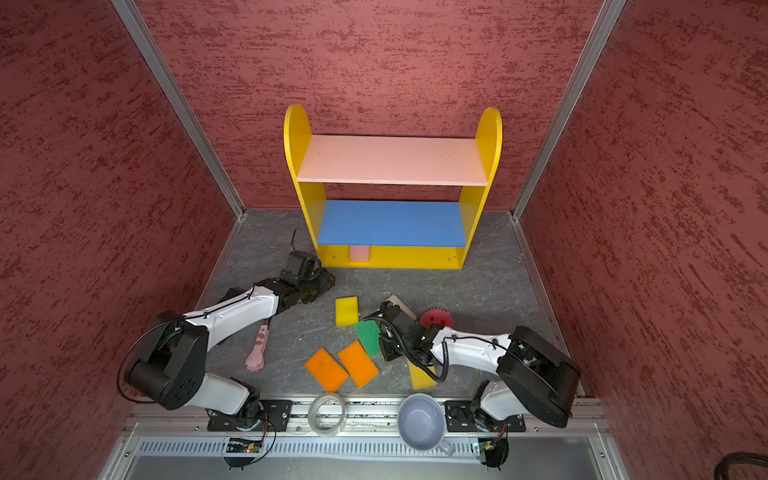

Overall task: Place and organize the cleaning sponges onto the shelf
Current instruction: 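Lower the right gripper onto the green sponge and close on it, then carry the green sponge with the right gripper to the shelf bottom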

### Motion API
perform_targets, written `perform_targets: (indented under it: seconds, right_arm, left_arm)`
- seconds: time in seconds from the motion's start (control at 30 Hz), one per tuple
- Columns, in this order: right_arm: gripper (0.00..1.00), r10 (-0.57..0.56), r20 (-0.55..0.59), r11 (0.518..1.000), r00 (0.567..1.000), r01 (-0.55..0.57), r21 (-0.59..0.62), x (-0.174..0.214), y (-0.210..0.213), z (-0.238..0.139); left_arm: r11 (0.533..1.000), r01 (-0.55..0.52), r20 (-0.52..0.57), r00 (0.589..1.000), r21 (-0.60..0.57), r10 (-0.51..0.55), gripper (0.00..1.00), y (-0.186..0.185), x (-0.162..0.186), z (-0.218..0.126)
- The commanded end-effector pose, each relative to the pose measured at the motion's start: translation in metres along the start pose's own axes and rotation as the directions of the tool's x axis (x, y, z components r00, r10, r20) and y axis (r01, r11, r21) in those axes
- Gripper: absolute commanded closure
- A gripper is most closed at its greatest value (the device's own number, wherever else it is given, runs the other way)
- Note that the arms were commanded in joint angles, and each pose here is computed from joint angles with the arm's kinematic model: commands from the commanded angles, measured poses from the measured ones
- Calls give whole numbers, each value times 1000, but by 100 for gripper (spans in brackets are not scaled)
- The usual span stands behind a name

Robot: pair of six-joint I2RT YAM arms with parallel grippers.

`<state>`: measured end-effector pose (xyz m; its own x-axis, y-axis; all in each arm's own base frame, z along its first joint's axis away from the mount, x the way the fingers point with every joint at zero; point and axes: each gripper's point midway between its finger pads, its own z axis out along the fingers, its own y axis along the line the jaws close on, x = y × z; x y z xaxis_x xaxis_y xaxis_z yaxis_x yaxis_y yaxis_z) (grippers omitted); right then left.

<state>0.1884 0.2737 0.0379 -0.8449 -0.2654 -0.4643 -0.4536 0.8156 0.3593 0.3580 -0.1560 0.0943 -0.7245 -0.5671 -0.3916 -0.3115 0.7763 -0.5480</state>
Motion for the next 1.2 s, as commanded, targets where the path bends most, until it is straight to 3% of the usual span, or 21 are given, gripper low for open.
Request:
perform_targets:
  seconds: [0.0,0.1,0.27,0.53,0.73,1.17]
  right_arm:
    - [88,-5,41,1000,999,5,10,-26,2,-13]
    - [94,-13,75,999,997,10,45,-48,-5,-28]
    - [94,25,154,995,988,-39,91,-94,-29,-51]
    - [96,154,194,972,969,-184,145,-144,-81,-25]
    - [98,207,244,955,947,-250,161,-179,-113,-8]
    - [98,302,444,879,844,-427,213,-190,-179,-13]
  left_arm:
    - [1000,-14,34,999,27,13,43,-2,-9,-12]
    - [999,-32,54,998,36,30,43,-3,-12,-22]
    - [998,-34,85,996,49,29,43,4,-14,-39]
    - [997,-26,120,993,69,17,42,18,-18,-60]
    - [1000,-27,109,994,14,25,42,41,-6,-60]
    - [997,14,115,993,-70,-6,41,79,11,-70]
